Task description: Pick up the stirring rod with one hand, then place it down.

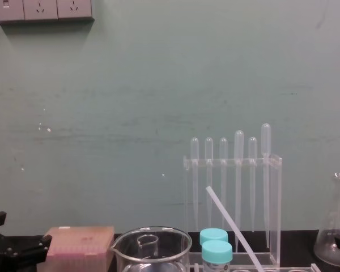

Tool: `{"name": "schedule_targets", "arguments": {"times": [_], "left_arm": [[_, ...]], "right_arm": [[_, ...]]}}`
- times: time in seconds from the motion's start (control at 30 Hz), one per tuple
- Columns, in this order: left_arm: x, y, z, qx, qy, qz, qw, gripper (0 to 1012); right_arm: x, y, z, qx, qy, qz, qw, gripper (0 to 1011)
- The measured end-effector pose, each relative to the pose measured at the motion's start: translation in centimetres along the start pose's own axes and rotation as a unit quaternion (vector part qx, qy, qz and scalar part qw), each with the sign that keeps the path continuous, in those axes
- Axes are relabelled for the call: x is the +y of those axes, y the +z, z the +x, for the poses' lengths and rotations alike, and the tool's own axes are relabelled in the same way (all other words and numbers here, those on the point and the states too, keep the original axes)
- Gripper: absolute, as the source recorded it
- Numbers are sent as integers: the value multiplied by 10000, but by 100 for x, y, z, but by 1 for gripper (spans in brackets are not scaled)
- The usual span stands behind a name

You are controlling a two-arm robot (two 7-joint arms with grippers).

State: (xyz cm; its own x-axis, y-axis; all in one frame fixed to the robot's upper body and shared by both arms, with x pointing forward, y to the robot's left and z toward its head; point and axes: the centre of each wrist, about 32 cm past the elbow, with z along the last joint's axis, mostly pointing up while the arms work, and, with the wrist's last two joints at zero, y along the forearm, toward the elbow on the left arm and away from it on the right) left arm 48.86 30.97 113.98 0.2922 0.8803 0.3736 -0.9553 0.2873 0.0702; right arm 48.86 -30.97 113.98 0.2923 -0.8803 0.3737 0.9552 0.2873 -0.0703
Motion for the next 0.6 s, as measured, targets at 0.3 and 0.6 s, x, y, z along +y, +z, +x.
{"name": "schedule_targets", "arguments": {"times": [0.3, 0.6], "left_arm": [[0, 0, 0, -1, 0, 0, 10000, 1000], [0, 0, 0, -1, 0, 0, 10000, 1000]], "right_arm": [[0, 0, 0, 0, 0, 0, 10000, 1003], [0, 0, 0, 0, 0, 0, 10000, 1003]]}}
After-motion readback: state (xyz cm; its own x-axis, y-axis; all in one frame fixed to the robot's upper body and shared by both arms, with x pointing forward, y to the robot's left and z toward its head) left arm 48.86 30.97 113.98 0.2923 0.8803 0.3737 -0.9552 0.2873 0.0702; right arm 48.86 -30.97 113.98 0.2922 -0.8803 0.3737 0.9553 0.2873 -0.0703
